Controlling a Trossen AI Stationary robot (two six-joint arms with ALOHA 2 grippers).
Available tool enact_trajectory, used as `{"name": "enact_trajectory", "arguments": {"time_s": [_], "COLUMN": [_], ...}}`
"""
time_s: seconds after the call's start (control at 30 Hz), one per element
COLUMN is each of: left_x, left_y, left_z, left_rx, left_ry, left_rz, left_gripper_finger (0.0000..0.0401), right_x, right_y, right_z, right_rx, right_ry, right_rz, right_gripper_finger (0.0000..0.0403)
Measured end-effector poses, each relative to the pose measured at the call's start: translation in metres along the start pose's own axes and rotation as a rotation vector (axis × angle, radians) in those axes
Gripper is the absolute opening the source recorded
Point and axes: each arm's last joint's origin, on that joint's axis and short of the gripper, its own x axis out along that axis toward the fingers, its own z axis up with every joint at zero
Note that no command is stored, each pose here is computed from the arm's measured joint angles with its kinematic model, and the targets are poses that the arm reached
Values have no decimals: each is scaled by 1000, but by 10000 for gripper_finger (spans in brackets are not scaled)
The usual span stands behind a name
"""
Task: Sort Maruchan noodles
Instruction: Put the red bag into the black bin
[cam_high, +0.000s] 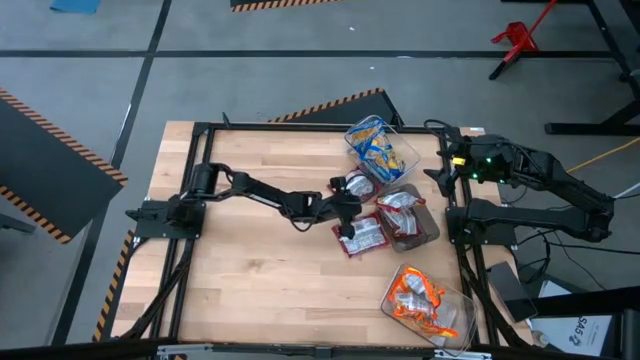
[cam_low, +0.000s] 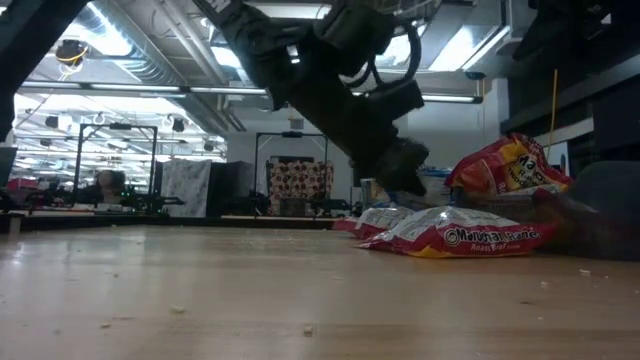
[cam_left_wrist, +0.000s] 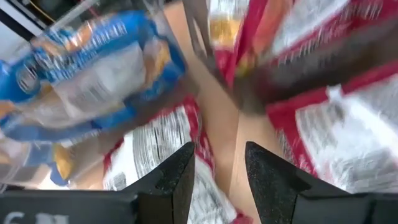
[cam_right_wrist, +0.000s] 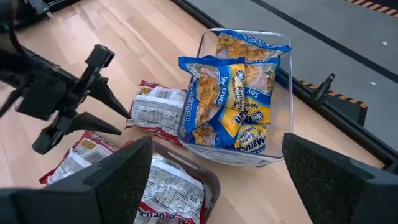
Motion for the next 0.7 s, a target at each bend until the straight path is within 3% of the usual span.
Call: {"name": "enact_trajectory", "arguments": {"time_s": [0.37, 0.7], "left_x": [6, 11], "left_y": [10, 16], "left_z": [-8, -13], "left_rx": [7, -76], "left_ry": [61, 79], "left_rz": [5, -22], "left_gripper_finger": [135, 135], "right_x": [0, 0], "right_y": [0, 0], "right_z": [0, 0], "right_rx": [-2, -3], "right_ry": [0, 0], "right_rz": [-6, -7], "right_gripper_finger": [344, 344]}}
